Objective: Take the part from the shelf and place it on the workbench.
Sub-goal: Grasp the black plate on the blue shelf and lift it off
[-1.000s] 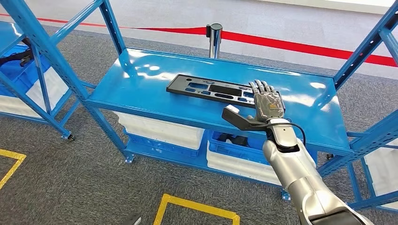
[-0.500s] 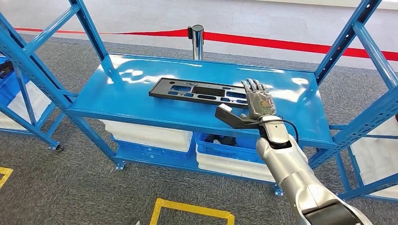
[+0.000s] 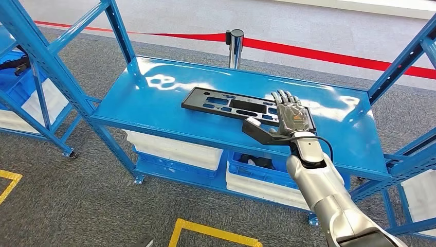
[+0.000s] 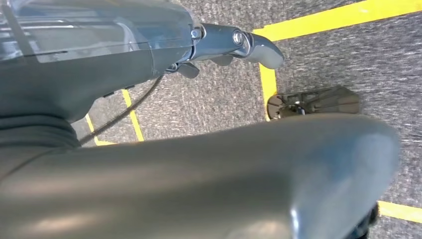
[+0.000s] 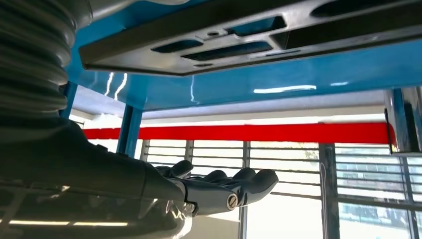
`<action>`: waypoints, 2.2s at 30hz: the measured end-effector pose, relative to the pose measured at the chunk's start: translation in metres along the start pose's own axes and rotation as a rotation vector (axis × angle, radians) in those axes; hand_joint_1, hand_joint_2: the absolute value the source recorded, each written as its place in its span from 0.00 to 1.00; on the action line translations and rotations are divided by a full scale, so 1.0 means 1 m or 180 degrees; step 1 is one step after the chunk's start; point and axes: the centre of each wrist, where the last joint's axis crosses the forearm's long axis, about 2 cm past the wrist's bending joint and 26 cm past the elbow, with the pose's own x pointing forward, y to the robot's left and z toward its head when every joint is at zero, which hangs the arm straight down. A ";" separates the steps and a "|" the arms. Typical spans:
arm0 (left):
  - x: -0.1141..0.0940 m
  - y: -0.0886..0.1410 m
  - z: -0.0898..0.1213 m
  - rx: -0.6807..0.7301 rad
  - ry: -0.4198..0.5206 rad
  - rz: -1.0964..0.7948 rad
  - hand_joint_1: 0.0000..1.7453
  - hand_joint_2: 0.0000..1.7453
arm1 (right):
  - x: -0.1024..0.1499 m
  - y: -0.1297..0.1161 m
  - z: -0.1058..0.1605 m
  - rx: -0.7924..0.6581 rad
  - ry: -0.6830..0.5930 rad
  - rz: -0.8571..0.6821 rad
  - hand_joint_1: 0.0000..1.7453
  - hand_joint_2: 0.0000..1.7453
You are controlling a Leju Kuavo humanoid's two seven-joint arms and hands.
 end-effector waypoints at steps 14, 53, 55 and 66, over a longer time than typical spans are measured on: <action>-0.001 0.000 0.000 -0.0002 0.0007 -0.0009 0.00 0.00 | 0.000 0.002 0.001 0.0022 0.0004 -0.0010 0.00 1.00; 0.003 -0.003 -0.001 -0.0030 -0.0012 -0.0039 0.00 0.00 | -0.037 0.032 0.017 0.0599 0.0339 -0.0047 0.08 1.00; 0.003 -0.003 -0.001 -0.0033 -0.0012 -0.0038 0.00 0.00 | -0.038 0.032 0.018 0.0598 0.0346 -0.0036 0.09 1.00; 0.003 -0.005 -0.001 -0.0044 -0.0013 -0.0026 0.00 0.00 | -0.042 0.033 0.019 0.0565 0.0356 -0.0004 0.74 1.00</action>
